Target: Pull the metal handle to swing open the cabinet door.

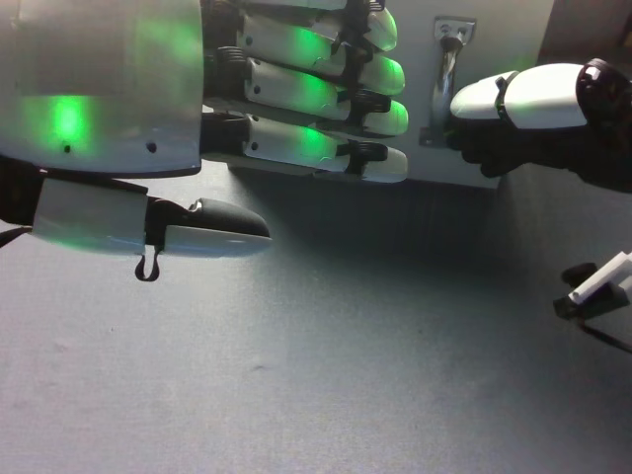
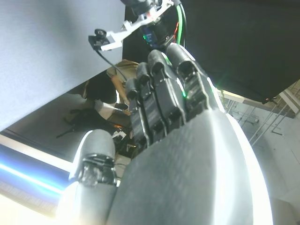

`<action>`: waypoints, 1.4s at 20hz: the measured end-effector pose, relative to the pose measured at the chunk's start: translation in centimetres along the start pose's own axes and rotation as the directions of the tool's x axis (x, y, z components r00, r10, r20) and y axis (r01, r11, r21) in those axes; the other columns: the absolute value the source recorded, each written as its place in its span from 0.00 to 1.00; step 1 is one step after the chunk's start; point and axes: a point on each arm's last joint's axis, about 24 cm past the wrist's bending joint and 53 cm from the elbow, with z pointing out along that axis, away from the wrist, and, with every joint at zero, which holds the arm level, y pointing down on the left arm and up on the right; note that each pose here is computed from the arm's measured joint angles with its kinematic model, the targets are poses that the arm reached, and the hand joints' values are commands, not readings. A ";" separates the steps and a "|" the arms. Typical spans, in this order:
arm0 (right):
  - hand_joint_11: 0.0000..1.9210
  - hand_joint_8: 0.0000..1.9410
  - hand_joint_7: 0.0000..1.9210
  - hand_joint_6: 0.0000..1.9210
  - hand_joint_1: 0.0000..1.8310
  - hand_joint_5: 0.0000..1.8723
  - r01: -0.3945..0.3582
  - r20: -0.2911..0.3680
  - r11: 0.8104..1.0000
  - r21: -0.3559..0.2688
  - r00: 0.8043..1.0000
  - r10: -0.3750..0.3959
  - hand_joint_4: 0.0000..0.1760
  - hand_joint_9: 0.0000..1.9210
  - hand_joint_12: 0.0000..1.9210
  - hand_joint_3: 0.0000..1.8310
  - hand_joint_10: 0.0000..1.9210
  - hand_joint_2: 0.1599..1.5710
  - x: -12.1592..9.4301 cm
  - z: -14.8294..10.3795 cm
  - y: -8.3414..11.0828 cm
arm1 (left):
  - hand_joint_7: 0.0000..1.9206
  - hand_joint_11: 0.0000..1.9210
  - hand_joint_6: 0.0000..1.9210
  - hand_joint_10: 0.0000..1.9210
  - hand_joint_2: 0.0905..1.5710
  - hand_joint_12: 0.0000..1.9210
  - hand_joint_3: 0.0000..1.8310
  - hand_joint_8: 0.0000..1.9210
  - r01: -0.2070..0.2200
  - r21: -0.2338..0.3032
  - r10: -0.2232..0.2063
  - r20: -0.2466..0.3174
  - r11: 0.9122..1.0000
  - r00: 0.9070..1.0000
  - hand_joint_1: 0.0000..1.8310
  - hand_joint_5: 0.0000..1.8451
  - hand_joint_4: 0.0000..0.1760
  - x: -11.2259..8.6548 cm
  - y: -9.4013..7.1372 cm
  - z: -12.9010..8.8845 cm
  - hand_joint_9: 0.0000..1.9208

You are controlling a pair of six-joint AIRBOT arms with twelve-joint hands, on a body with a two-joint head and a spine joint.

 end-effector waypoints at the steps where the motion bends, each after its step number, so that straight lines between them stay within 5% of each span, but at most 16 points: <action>1: 0.00 0.00 0.20 0.00 0.00 0.20 0.000 -0.003 1.000 0.001 1.000 0.000 0.00 0.18 0.48 0.06 0.00 1.00 0.1 -0.1 0.0 | 0.22 0.03 0.00 0.00 1.00 0.39 0.03 0.00 0.000 0.000 0.000 0.000 1.000 1.000 0.00 0.23 0.00 0.0 0.0 0.0 0.21; 28: 0.00 0.00 0.20 0.00 0.00 0.20 0.000 0.003 1.000 -0.003 1.000 0.000 0.00 0.18 0.48 0.06 0.00 1.00 0.0 -1.6 0.1 | 0.23 0.04 0.00 0.00 1.00 0.39 0.04 0.00 0.000 0.000 0.000 0.000 1.000 1.000 0.00 0.23 0.00 0.0 0.0 0.0 0.21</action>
